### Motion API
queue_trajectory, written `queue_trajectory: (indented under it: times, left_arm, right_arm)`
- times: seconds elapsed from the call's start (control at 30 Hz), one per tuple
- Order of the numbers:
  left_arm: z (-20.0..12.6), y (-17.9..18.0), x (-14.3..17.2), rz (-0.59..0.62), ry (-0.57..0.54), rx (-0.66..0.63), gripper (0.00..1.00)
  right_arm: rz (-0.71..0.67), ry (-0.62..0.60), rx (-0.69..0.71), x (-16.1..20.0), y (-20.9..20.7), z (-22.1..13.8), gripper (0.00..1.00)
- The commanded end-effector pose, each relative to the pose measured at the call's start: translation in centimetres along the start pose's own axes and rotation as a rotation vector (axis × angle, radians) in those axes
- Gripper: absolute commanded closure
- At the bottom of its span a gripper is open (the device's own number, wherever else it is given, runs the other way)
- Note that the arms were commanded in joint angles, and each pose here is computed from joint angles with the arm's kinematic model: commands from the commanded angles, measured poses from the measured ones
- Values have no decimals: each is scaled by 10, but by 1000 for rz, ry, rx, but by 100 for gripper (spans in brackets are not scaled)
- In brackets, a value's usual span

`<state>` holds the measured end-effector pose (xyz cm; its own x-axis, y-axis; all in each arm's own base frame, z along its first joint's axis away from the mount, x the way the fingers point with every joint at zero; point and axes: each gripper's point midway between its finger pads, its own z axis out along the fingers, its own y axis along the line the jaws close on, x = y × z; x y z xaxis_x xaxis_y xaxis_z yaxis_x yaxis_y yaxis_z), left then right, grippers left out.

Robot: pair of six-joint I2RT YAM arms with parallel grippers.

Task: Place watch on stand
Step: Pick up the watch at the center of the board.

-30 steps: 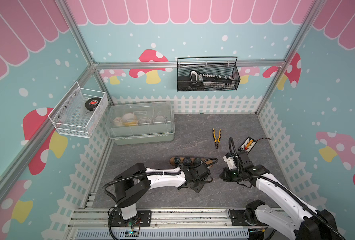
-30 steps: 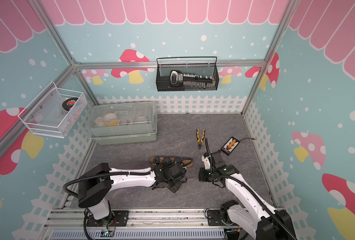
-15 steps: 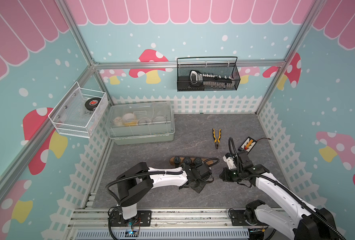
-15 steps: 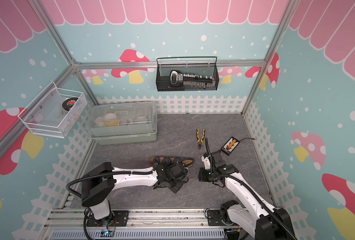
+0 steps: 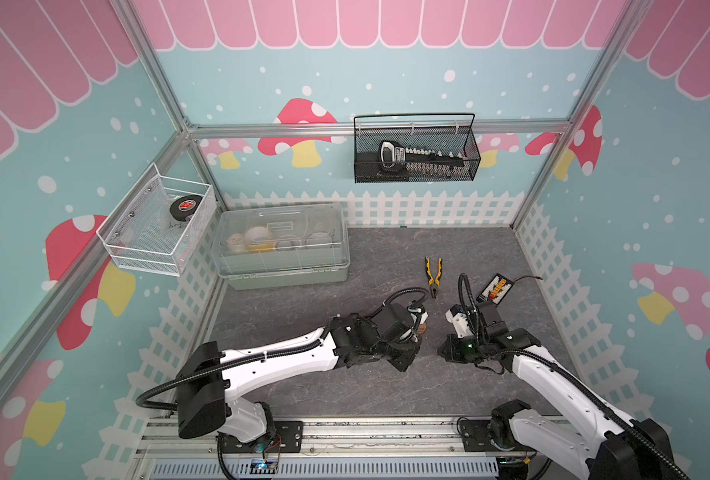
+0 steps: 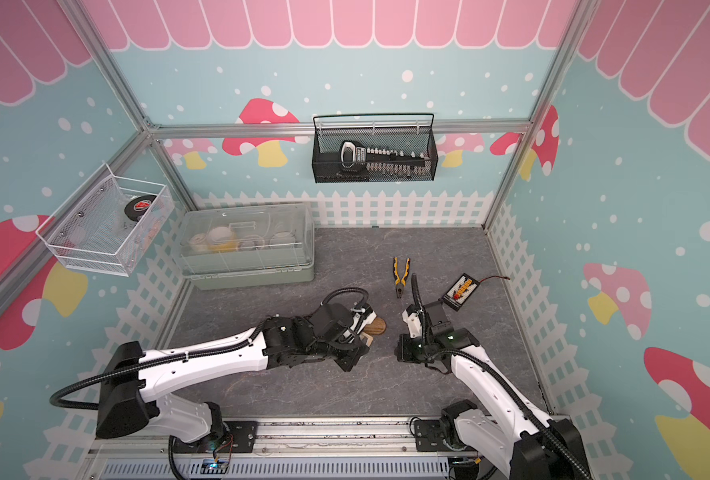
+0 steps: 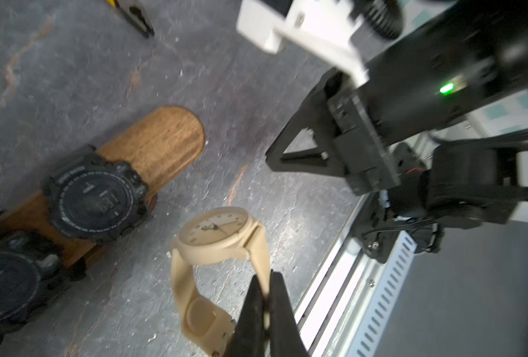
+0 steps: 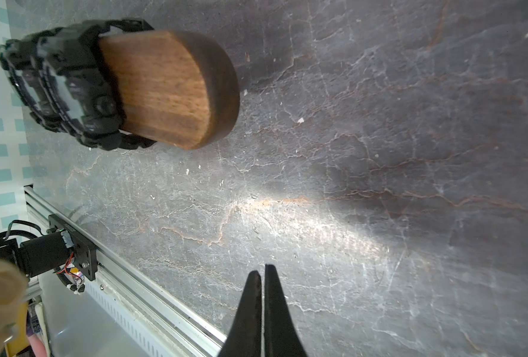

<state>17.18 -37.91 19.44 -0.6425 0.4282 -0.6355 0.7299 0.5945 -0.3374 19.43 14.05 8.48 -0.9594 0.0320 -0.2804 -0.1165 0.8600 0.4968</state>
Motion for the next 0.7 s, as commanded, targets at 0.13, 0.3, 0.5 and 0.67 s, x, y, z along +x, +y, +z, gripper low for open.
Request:
queue_trajectory:
  times: [0.13,0.3,0.5,0.67]
  left_arm:
    - [-48,11,-35,-61,-205,75,100]
    - [-81,20,-46,-21,-365,69,100]
    - [-111,35,-48,22,-469,9,100]
    - [-124,40,-42,44,-506,37,100]
  right_arm:
    - [-5,-61,-93,-20,23,-12,94]
    - [1,-123,-233,-43,54,-21,94]
    - [-1,-142,-366,-74,89,-33,86]
    - [-38,-163,-482,-97,126,-54,79]
